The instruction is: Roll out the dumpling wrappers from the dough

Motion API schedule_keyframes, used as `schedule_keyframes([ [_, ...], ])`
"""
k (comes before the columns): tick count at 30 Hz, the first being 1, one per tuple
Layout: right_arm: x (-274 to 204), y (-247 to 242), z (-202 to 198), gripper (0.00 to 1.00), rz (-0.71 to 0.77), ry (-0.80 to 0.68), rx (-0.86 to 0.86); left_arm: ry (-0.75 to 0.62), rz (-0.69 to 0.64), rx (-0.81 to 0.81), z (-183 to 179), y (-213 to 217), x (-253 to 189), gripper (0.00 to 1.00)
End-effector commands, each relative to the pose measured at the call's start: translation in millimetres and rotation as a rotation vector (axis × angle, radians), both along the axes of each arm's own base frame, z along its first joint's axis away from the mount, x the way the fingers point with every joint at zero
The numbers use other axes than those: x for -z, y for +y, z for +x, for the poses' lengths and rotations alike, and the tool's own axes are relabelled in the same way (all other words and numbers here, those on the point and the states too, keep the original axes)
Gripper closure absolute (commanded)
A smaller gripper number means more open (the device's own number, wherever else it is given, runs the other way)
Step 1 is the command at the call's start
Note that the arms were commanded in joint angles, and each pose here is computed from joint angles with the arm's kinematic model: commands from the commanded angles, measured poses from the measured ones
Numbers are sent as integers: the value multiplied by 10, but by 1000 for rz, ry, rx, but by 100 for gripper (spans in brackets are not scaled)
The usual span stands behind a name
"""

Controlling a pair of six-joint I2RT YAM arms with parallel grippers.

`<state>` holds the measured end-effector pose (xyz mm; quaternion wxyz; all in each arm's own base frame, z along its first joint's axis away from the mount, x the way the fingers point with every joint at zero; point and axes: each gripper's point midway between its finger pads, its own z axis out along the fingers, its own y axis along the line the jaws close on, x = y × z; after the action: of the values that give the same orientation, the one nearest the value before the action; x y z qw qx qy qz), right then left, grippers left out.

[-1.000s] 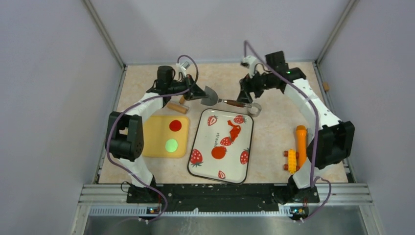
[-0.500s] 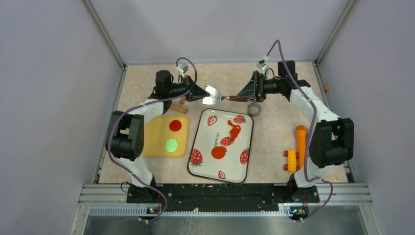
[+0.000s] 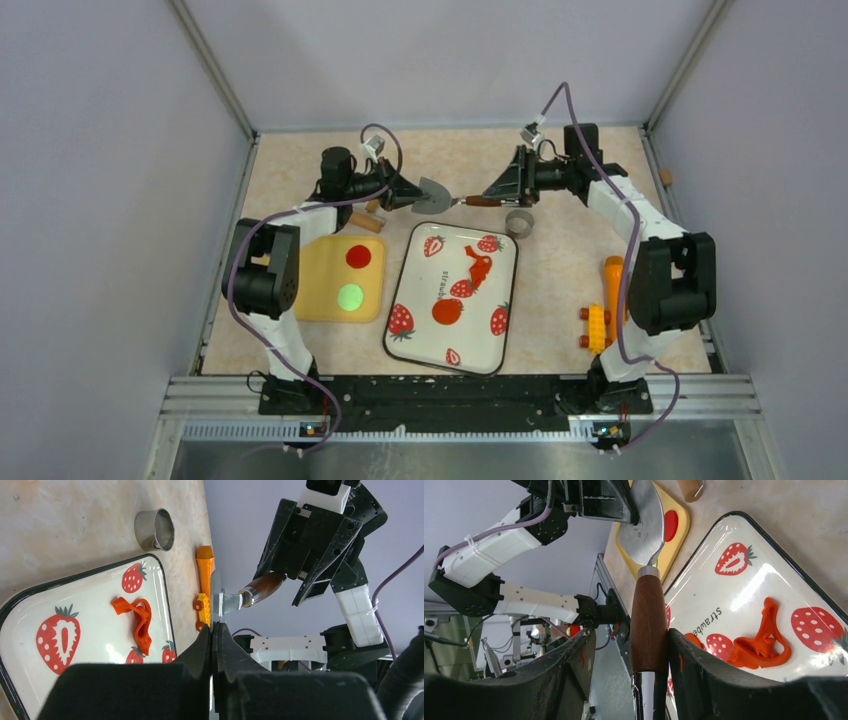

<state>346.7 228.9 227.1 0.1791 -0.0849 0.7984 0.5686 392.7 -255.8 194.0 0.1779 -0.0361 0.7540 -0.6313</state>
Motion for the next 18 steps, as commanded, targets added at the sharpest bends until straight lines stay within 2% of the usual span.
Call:
schedule_keyframes([
  [1,-221,160,-41,45,44,-63,-59,-78,-11,-25,126,-26,-152,100],
  [7,-134,164,12,43,10,-56,-32,-80,-17,-25,121,-33,-165,100],
  [11,-85,189,21,46,-6,-46,-33,-80,-17,-25,114,-37,-170,100],
  [15,-101,235,-9,56,5,-63,-61,-80,-13,-25,109,-41,-163,100],
  [18,-117,254,-35,71,16,-76,-81,-82,-8,-25,110,-40,-160,100],
])
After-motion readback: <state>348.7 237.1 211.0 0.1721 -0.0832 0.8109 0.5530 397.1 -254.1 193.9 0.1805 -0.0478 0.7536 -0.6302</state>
